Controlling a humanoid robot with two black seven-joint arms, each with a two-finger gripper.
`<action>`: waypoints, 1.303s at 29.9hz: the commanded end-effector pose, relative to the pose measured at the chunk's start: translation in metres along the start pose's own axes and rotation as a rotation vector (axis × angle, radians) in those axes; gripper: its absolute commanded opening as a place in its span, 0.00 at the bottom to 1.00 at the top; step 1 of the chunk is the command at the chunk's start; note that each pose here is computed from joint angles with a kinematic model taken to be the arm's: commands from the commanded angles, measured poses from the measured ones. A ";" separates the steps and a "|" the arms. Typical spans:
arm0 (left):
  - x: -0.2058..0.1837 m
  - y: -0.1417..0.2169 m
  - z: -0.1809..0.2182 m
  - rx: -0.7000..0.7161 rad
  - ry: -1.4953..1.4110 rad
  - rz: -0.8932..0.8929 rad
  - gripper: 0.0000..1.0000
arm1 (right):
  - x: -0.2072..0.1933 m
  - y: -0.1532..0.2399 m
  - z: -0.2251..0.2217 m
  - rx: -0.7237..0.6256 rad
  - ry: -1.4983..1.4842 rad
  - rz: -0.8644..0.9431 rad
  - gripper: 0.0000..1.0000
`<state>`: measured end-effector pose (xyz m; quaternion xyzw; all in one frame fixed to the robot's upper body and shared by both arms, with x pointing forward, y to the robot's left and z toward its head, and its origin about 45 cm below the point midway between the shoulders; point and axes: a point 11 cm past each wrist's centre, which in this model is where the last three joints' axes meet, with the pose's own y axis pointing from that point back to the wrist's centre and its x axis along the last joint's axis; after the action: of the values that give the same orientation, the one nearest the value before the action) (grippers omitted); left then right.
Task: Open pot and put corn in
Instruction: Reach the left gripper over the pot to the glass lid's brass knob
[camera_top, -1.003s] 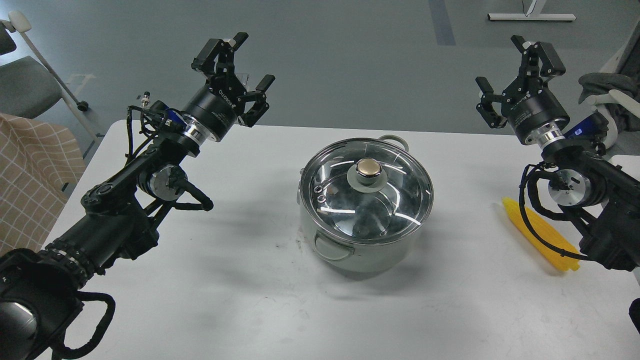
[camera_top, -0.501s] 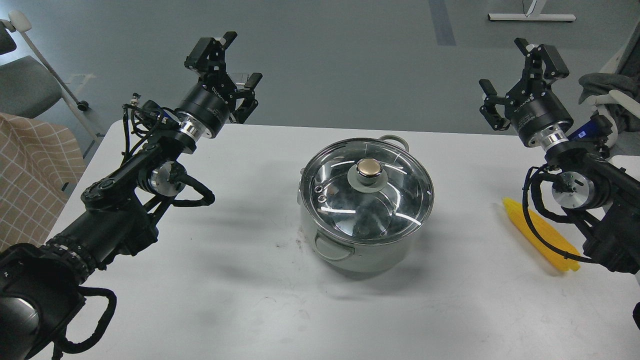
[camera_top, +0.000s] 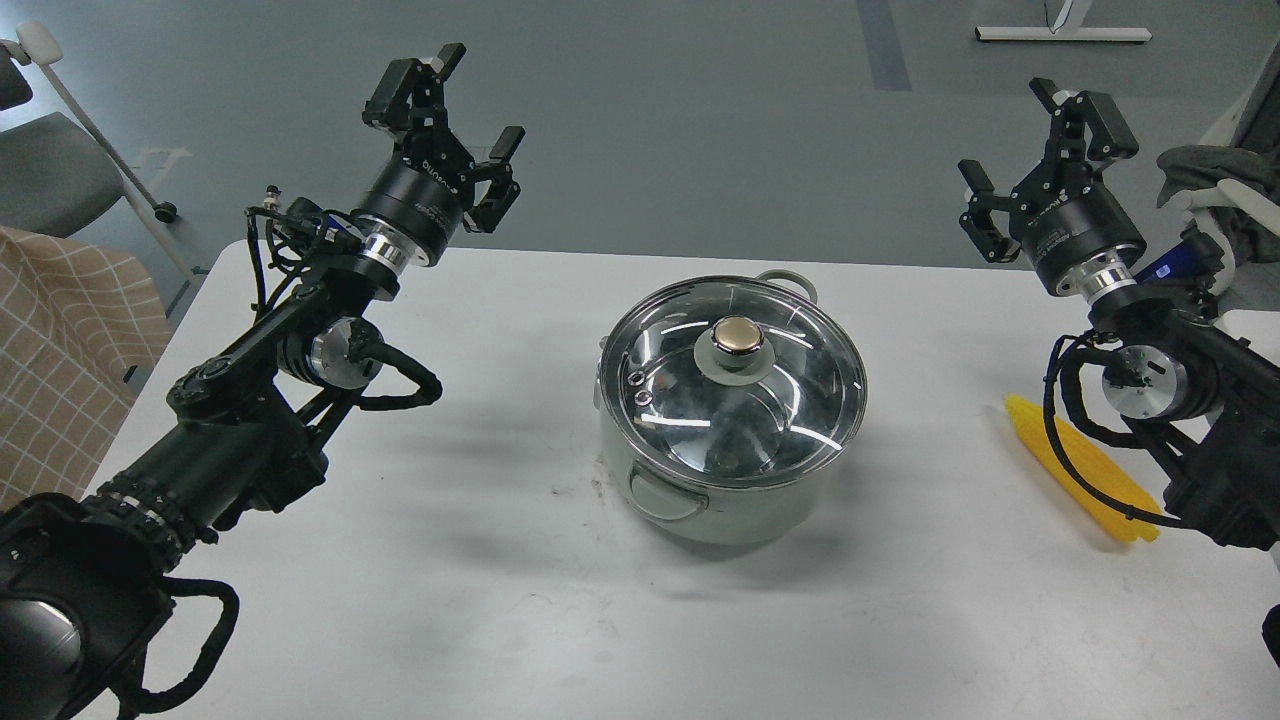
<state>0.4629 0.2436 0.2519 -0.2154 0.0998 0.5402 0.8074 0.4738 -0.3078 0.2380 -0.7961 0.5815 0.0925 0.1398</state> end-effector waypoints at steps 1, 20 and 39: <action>-0.001 0.002 0.002 -0.015 0.017 0.006 0.98 | -0.001 -0.001 -0.004 0.014 -0.008 0.001 0.98; -0.011 -0.008 0.050 -0.029 -0.263 -0.134 0.98 | 0.010 0.004 -0.015 0.019 0.023 0.012 0.98; -0.156 0.026 0.048 -0.218 -1.705 -0.858 0.98 | 0.035 0.024 -0.021 0.004 0.069 0.071 0.98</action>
<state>0.3798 0.1570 0.3704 0.1125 -0.5949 0.2304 0.7618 0.4634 -0.3481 0.2428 -0.7783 0.6121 0.0713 0.1203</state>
